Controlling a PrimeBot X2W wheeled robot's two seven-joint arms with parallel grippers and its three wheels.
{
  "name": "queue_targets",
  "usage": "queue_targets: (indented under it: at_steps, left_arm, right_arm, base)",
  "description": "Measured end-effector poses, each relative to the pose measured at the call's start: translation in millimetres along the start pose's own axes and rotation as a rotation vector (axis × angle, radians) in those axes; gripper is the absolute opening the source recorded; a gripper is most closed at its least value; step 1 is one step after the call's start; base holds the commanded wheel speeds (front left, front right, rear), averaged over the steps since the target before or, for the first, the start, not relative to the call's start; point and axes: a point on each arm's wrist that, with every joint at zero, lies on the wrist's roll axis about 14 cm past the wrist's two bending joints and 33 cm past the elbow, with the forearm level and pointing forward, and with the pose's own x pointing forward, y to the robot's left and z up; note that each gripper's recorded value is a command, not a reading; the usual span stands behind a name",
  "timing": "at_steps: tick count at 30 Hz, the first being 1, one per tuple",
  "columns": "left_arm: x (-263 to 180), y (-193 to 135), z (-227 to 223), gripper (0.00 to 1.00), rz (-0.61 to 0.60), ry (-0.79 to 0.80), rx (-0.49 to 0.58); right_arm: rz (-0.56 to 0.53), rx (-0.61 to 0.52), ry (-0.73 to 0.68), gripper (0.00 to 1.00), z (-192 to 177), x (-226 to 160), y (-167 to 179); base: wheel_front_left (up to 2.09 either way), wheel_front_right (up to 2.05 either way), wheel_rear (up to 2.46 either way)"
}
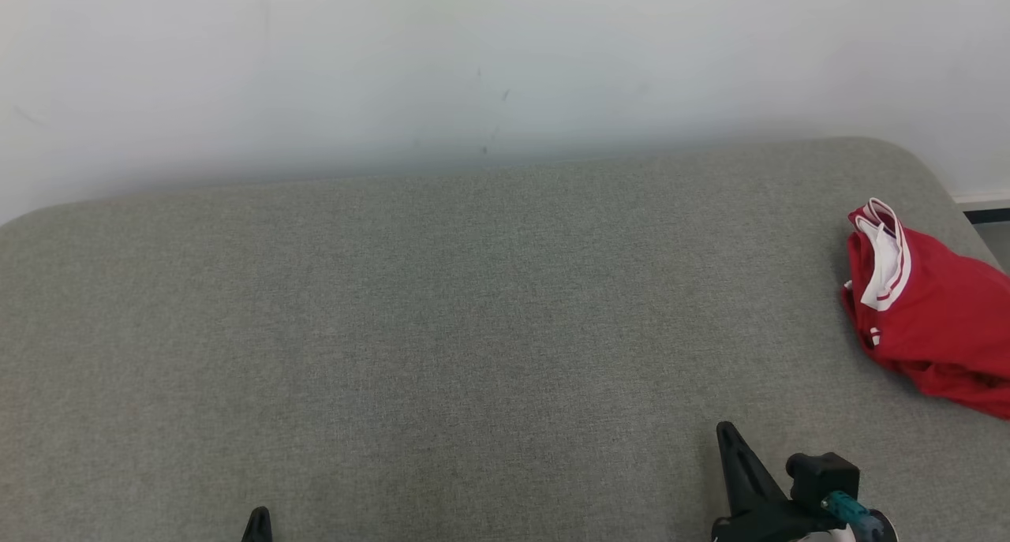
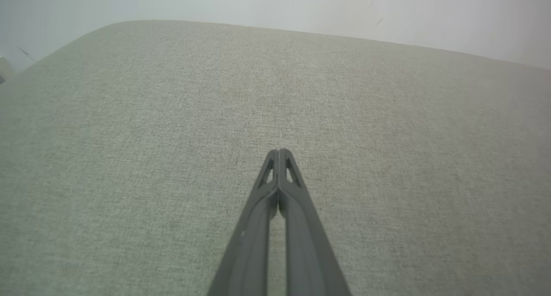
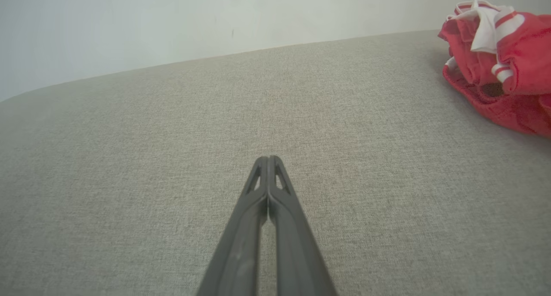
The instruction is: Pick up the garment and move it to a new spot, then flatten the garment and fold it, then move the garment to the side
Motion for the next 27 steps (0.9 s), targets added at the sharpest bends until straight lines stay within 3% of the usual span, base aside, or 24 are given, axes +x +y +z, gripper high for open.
queue_targets:
  at_steps: [27]
  left_arm:
    - [10,12,16,0.0,0.057,-0.002,-0.503]
  right_arm:
    - [-0.077,0.508,-0.069,0.0,26,4,-16]
  base:
    - [0.0,0.0,0.0]
